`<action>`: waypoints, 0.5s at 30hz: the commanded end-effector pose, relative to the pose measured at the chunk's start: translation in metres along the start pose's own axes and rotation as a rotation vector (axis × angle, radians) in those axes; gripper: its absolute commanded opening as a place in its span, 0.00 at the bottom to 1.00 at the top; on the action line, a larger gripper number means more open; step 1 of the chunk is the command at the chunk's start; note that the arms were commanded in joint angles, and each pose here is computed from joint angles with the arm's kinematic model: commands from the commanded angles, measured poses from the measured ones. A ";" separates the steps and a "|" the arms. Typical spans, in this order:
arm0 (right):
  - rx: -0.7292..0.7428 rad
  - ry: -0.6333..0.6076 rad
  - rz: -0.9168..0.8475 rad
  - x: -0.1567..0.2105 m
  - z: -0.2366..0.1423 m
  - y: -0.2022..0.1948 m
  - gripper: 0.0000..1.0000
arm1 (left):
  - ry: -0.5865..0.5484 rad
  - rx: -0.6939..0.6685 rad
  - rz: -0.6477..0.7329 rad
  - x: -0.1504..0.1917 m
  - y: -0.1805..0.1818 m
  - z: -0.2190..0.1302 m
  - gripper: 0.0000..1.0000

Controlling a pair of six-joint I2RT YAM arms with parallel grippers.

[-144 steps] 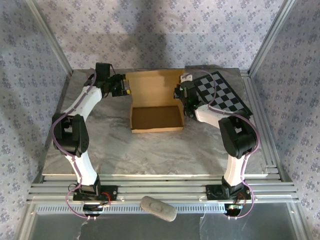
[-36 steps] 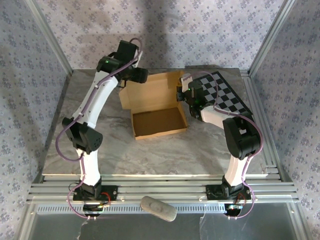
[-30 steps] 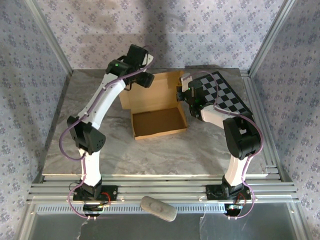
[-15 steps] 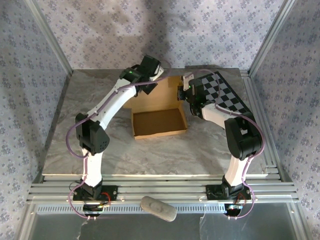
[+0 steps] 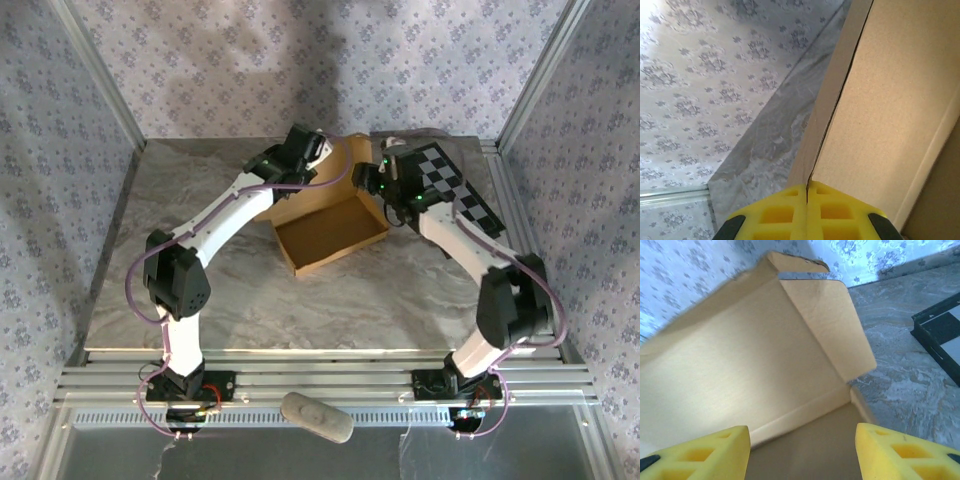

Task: Fold the paper box

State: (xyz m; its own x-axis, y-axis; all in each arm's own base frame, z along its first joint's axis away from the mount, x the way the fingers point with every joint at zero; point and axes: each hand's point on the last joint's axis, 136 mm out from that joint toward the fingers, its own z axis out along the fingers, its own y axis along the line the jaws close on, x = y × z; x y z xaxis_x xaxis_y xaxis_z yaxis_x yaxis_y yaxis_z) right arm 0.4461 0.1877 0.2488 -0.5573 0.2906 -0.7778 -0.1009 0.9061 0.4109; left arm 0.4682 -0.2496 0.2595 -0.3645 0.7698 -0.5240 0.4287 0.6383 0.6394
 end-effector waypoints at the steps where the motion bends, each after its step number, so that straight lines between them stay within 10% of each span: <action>1: 0.111 0.054 0.167 -0.006 -0.046 -0.018 0.63 | -0.151 -0.085 0.000 -0.034 0.031 -0.022 0.00; 15: 0.201 0.284 0.782 -0.032 -0.073 -0.081 0.67 | -0.344 -0.055 0.324 -0.051 -0.010 -0.050 0.00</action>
State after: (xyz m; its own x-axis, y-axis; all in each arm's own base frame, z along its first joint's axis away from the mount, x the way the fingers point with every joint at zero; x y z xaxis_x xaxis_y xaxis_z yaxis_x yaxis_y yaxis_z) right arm 0.4234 0.0737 0.2824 -0.5787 0.7614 -0.2922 0.4390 0.5928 0.6752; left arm 0.4578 -0.2802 0.2776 -0.0534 0.8943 -0.4442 0.4590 0.4170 0.7845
